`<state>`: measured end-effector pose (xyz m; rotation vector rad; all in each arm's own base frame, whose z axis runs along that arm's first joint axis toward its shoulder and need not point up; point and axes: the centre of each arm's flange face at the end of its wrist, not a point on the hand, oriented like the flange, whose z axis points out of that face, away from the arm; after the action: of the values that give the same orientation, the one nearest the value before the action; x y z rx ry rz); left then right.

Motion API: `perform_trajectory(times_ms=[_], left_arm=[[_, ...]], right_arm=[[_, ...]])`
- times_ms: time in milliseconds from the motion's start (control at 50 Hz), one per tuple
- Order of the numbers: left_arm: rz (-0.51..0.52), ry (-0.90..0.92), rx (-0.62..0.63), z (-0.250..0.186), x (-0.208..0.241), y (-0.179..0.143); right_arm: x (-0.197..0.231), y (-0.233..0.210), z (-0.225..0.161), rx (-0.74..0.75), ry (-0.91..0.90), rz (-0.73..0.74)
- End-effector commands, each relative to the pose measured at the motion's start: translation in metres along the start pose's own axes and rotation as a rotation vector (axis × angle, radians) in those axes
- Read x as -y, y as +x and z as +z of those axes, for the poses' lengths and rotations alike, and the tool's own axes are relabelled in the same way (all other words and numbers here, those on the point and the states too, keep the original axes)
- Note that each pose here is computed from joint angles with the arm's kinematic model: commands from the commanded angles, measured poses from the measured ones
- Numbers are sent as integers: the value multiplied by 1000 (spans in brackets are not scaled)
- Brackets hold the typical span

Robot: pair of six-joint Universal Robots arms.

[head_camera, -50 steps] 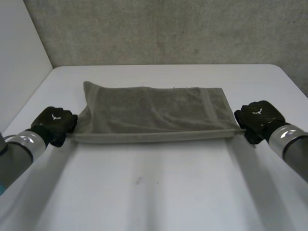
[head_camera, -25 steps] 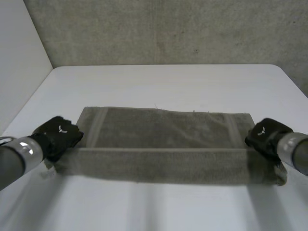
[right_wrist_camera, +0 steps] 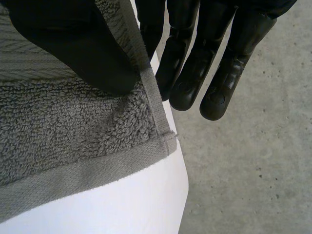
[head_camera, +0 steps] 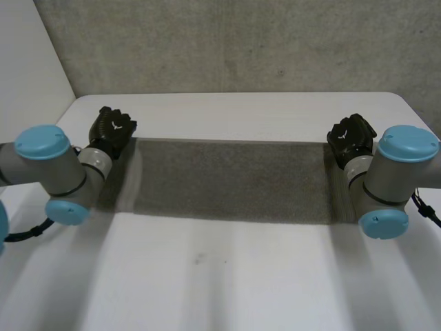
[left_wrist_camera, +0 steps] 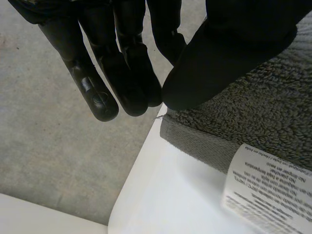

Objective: Fold the laundry

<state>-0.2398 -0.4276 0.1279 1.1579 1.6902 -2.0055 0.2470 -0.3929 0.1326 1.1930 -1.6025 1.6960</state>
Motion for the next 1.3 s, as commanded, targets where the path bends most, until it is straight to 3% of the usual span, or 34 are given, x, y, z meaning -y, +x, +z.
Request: perform_trajectory(times_ms=[20,200,360,520,560,580,620,660,780,1000,1300], left_arm=[[5,8,-7,15,-8,15],[17,34,-36,8,7,24],[0,81,17,-20,54,-18],[-153,108,49,-76,92,-53],[-255,98,38,-96,96,-53],[-255,98,38,-96,96,-53],[-372,63,16,-114,91,-47],[-428,37,12,-121,85,-44],[-538,-30,10,-132,65,-36],[-535,-16,68,-127,56,-48],[-540,-29,52,-130,54,-42]], right_arm=[[-3,-3,7,-14,-7,2],[3,20,0,-60,-58,18],[45,87,-34,-120,65,237],[59,107,-75,53,89,431],[43,109,-86,129,6,516],[43,109,-86,129,6,517],[25,104,-97,225,-107,582],[16,98,-102,266,-156,597],[-18,78,-109,324,-227,645],[-65,40,-87,284,-228,652],[-81,27,-81,314,-258,634]])
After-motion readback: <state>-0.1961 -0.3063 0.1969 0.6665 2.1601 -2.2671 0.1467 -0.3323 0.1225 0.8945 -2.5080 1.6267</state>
